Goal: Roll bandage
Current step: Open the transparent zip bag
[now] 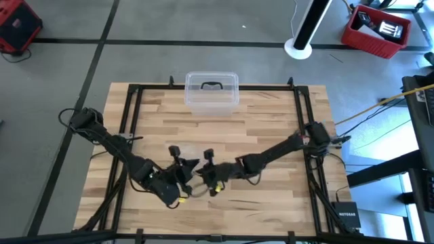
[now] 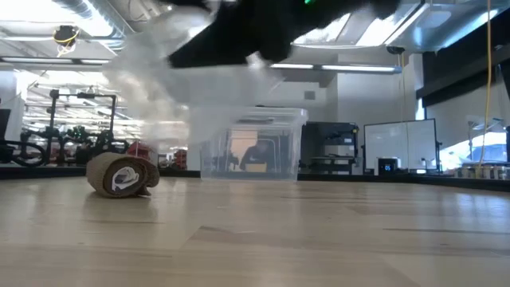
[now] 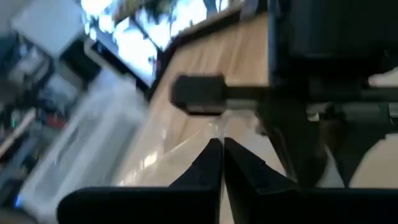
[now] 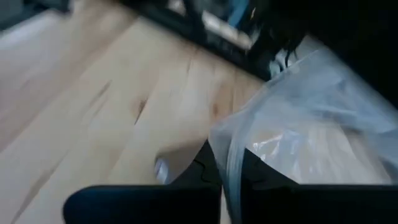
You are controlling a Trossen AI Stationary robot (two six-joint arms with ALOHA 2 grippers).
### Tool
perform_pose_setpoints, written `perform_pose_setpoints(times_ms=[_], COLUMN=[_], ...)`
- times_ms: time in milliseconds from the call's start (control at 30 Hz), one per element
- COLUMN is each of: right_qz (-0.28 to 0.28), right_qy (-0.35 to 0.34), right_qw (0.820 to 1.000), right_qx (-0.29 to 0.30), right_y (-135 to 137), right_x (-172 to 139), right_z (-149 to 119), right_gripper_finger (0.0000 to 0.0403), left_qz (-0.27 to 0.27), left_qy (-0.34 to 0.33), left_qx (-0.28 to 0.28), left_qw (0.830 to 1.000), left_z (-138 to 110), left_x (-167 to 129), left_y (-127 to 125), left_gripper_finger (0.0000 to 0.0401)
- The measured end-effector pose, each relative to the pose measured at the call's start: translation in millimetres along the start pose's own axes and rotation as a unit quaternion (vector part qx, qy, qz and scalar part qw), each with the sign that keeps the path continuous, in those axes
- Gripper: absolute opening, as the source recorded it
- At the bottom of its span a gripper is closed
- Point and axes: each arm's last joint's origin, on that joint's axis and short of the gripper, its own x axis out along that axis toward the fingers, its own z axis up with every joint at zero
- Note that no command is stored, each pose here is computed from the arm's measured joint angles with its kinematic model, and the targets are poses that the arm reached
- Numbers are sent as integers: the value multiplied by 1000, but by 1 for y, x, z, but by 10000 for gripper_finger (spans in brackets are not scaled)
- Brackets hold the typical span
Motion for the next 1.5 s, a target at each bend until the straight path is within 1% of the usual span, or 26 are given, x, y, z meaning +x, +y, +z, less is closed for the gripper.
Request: perform_pose_setpoints(times_ms=[133,233,333,433,567,600,667,767,900,967,1033,1133,1200,1300,1367,1500], right_qz=[-15,-23,-12,14,22,18,21,42,90,102,106,91,77,67,60,64], right_qy=[-60,-74,-88,-95,-99,-98,-83,-45,30,43,39,36,29,28,36,39], right_qw=[997,994,990,985,978,976,973,972,974,977,982,989,990,989,987,981], right_qx=[39,75,107,141,184,193,216,226,204,181,154,114,114,128,147,181], right_y=[-13,-19,-23,-24,-28,-30,-31,-30,-17,-10,-4,2,-1,-5,-8,-12], right_x=[27,39,46,51,53,54,56,59,59,57,55,53,52,49,49,49], right_z=[-19,-32,-39,-41,-41,-40,-38,-34,-30,-27,-23,-13,-3,11,15,23], right_gripper_finger=[3,3,3,3,9,16,45,107,195,227,249,266,269,271,271,274], left_qz=[15,28,37,40,45,47,53,62,74,78,79,73,65,50,43,37], left_qy=[66,111,142,148,151,152,154,158,154,148,142,137,133,126,123,121], left_qx=[-45,-79,-114,-136,-141,-142,-149,-160,-192,-206,-213,-216,-209,-196,-184,-175], left_qw=[997,990,983,979,977,977,975,972,967,964,963,964,967,971,974,976], left_z=[-24,-43,-58,-69,-79,-81,-84,-85,-85,-84,-84,-82,-80,-79,-79,-79], left_x=[-4,-10,-16,-19,-18,-18,-16,-12,-9,-8,-8,-7,-8,-10,-13,-15], left_y=[6,11,13,11,9,10,11,13,14,14,14,12,10,6,4,3], left_gripper_finger=[4,4,4,5,5,5,5,5,5,5,5,5,5,5,5,5])
